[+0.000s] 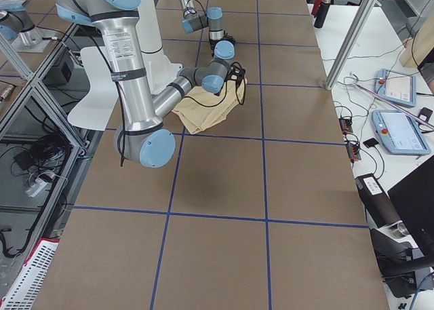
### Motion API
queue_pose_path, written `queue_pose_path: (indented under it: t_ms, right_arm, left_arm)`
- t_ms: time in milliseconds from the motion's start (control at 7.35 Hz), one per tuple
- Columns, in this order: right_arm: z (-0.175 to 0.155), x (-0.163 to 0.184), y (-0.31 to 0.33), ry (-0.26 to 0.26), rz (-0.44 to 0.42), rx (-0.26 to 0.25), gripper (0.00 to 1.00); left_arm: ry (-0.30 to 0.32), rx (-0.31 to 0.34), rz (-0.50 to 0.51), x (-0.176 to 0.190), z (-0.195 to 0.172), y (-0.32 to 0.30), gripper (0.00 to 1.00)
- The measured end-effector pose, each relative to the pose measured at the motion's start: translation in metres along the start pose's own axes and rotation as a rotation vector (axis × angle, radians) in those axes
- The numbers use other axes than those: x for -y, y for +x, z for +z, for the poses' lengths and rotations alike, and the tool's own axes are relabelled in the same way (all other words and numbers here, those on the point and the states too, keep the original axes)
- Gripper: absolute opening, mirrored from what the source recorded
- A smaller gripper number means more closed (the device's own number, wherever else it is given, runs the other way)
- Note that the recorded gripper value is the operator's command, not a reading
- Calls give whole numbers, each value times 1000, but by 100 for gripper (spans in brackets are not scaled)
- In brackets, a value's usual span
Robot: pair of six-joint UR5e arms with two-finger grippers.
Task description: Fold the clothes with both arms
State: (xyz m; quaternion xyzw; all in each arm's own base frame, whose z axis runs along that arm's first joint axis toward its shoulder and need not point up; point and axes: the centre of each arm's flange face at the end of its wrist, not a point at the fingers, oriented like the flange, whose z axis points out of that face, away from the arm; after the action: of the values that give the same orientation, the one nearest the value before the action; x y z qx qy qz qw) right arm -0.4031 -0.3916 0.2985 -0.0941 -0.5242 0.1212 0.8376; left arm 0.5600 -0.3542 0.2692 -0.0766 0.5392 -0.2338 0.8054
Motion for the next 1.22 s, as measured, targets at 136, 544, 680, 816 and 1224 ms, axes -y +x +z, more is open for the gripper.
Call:
queue_pose_path:
  t_ms: [136, 544, 680, 816, 1224]
  right_arm:
    - [0, 1, 0, 0, 1, 0, 100]
    - [3, 3, 2, 2, 3, -4, 100]
    - [4, 4, 2, 2, 4, -6, 100]
    - [5, 4, 3, 3, 6, -7, 100]
    - [7, 6, 2, 22, 4, -8, 100]
  left_arm:
    - [27, 10, -10, 15, -5, 4, 0]
    - [113, 9, -7, 73, -20, 19, 0]
    - [140, 16, 8, 92, -15, 29, 0]
    - [164, 25, 22, 110, -7, 41, 0]
    - [232, 29, 88, 156, -3, 70, 0]
